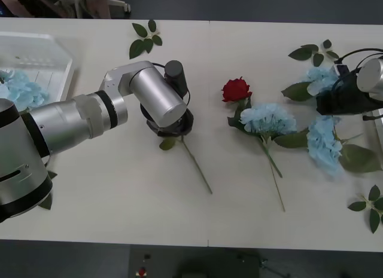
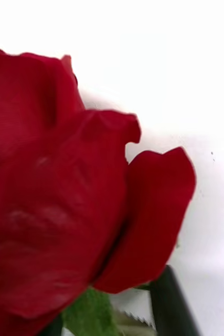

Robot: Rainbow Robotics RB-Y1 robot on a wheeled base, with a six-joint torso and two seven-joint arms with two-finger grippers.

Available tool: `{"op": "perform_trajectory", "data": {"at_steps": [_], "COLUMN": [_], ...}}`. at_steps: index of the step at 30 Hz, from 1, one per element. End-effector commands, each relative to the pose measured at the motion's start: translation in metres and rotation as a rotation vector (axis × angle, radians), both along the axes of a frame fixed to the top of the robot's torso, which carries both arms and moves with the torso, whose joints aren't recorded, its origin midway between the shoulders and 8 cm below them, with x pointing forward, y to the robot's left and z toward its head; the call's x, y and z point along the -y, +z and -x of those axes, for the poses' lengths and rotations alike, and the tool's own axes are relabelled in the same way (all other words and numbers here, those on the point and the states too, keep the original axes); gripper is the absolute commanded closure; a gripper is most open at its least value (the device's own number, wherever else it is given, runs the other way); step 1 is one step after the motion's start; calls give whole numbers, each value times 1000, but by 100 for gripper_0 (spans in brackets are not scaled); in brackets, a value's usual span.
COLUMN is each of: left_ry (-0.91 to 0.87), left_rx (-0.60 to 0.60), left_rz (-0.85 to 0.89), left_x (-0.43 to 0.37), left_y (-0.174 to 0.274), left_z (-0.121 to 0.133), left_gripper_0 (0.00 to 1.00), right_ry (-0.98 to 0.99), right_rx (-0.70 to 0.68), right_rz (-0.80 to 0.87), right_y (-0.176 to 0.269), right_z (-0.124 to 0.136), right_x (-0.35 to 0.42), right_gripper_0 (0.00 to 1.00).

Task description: Put the red flowers into the right box and the blue flowers into the left box

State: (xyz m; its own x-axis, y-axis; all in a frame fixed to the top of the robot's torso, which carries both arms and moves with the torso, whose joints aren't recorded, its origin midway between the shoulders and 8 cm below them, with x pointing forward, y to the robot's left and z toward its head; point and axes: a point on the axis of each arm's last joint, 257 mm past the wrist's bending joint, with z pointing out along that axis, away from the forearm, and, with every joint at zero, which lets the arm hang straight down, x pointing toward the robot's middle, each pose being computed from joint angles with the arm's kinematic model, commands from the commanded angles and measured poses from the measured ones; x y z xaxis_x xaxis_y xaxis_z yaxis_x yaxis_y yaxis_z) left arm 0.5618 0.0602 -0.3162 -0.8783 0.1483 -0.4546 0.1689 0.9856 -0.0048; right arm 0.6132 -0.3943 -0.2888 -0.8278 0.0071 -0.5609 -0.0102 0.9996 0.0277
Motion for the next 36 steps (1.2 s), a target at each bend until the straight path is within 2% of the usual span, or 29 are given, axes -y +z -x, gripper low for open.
{"op": "perform_trajectory", "data": {"at_steps": [1,6,11,15,19,22,24,28,32,36], "left_ry": [-21,-30,-61,-90,-154,-234,-282,-403,-478,-522], "left_rx": [37,52,123,206,338,449,512,713,843,877], "left_rz": [-33,-51,-47,39,216,445,538,762,815,865], "left_x": [-4,-8,-11,0,27,64,79,111,122,137], "left_y": [11,13,30,72,151,215,242,302,342,367], "left_z": [-9,-13,-27,-43,-51,-40,-32,2,27,47], "left_gripper_0": [100,100,100,100,100,100,100,100,100,100], "right_ry": [-21,71,230,358,494,589,620,678,621,573], "right_rx": [78,166,276,352,413,452,483,570,620,606], "right_rz": [-128,-298,-411,-468,-503,-564,-605,-734,-868,-887], "right_y": [52,112,173,215,244,256,264,286,306,306], "right_z": [-22,-25,-14,1,22,39,45,51,37,24], "right_x": [-11,-21,-25,-31,-39,-53,-59,-84,-103,-115], "right_gripper_0": [100,100,100,100,100,100,100,100,100,100]}}
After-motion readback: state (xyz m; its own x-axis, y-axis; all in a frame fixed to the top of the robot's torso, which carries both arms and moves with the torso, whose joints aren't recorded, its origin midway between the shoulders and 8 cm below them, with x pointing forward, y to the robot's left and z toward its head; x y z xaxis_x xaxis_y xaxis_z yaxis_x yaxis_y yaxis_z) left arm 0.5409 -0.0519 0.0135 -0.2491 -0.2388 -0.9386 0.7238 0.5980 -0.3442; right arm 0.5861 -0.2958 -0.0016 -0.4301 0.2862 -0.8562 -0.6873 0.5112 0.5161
